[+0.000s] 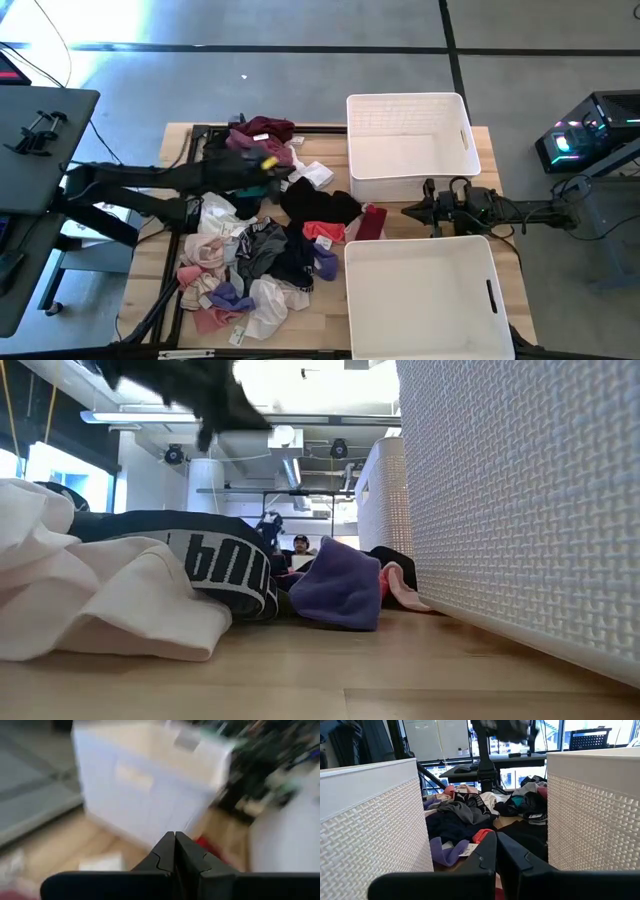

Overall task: Sort clothes
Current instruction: Put the black sock into the top bin

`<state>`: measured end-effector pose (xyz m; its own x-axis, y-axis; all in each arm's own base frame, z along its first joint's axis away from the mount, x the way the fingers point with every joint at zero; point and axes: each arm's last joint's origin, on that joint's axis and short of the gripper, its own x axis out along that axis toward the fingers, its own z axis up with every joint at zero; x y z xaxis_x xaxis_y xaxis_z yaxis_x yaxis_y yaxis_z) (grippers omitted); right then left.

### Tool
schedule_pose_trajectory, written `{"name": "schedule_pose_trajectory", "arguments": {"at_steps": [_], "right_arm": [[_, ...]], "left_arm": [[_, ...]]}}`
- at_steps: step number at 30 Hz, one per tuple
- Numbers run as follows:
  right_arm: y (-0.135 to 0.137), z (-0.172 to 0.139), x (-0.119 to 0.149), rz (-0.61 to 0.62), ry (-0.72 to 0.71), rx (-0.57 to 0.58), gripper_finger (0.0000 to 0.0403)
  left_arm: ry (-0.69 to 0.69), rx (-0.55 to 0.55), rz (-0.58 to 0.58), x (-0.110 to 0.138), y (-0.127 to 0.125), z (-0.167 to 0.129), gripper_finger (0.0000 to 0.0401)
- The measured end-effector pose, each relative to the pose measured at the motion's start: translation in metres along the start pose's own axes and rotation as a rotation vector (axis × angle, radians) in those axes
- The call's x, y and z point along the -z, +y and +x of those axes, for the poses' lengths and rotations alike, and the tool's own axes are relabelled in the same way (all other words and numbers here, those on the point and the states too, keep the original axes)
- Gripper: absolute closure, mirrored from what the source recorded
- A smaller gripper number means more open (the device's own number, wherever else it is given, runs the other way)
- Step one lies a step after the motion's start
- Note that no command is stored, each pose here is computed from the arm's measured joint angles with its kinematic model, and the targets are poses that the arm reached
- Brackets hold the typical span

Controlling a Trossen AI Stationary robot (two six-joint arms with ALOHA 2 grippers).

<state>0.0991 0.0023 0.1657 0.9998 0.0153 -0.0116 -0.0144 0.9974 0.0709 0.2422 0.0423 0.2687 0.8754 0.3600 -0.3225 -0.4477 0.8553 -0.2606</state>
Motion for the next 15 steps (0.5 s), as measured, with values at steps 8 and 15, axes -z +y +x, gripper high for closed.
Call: {"name": "schedule_pose_trajectory", "arguments": {"at_steps": [8, 15], "right_arm": [[0.0, 0.0, 0.0, 0.0, 0.0, 0.0, 0.0402], [0.0, 0.0, 0.0, 0.0, 0.0, 0.0, 0.0402]], "left_arm": [[0.274, -0.055, -0.048, 0.046, 0.019, 0.055, 0.0311], [0.434, -0.08, -0.056, 0.077, 0.035, 0.081, 0.022]]}}
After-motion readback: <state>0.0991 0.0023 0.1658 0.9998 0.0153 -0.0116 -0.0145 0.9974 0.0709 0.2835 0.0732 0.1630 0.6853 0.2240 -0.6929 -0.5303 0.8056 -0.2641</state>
